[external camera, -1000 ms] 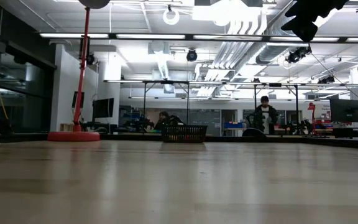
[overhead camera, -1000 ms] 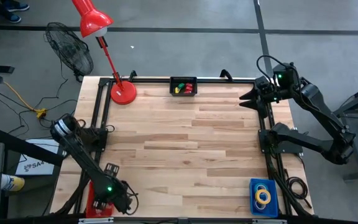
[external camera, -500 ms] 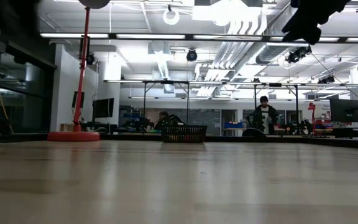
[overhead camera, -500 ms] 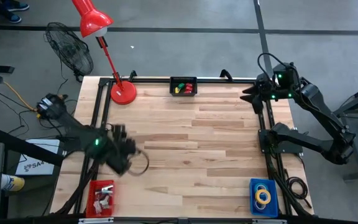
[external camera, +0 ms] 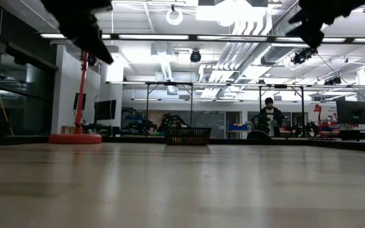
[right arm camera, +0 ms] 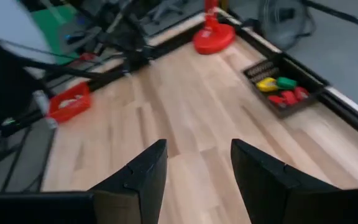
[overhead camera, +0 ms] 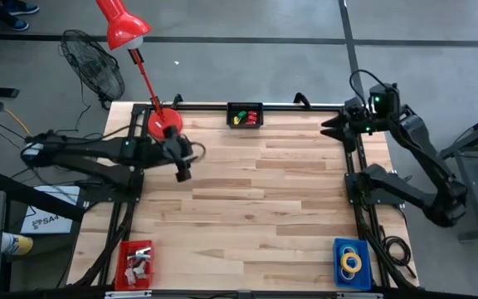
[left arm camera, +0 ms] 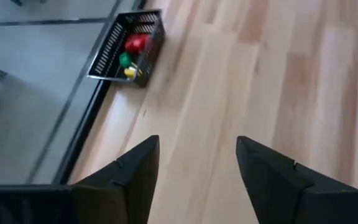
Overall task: Pick and place Stapler, Stapler remover, tape
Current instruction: Return to Home Position
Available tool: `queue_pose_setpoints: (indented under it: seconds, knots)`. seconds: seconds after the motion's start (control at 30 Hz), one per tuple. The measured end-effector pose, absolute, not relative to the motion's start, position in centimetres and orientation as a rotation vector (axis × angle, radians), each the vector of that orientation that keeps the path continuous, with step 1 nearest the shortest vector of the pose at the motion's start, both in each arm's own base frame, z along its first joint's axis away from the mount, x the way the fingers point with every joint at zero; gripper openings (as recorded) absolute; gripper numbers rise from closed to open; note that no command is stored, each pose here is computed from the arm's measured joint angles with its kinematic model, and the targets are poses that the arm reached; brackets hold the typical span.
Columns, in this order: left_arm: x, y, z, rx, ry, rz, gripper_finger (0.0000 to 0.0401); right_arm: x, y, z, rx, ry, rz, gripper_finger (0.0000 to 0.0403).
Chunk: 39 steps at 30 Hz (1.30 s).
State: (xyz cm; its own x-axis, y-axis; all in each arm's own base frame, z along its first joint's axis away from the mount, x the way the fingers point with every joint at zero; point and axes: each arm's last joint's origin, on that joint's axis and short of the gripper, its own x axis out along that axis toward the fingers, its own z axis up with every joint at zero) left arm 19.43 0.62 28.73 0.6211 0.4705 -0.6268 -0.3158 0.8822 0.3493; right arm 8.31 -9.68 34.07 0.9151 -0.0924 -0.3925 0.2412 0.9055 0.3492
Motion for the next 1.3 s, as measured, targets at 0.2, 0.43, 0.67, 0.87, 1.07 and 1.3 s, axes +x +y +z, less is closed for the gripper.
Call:
queue_pose_setpoints:
  seconds: [0.2, 0.43, 0.67, 0.87, 1.07, 1.3]
  knots:
    - [17.7, 3.7, 25.6, 0.075, 0.605, 0.476, 0.0195, 7.2, -11.1, 31.2, 0.39, 0.21, -0.17, 0.0169]
    - [17.2, 4.3, 23.7, 0.066, 0.547, 0.552, 0.0184, 6.7, -12.5, 26.4, 0.458, 0.032, -0.105, 0.0169]
    - [16.9, 4.3, 22.1, 0.074, 0.483, 0.585, 0.0173, 6.5, -11.8, 23.7, 0.477, -0.119, -0.188, 0.0169]
    - [14.8, 4.0, 21.2, 0.077, 0.414, 0.594, 0.0169, 6.8, -10.5, 22.3, 0.475, -0.235, -0.212, 0.0169]
    - [12.5, 3.5, 20.4, 0.055, 0.31, 0.598, 0.0169, 8.0, -9.3, 21.2, 0.494, -0.284, -0.219, 0.0169]
    - [10.8, 3.3, 19.6, 0.064, 0.333, 0.639, 0.0169, 9.9, -7.7, 20.4, 0.448, -0.289, -0.216, 0.0169]
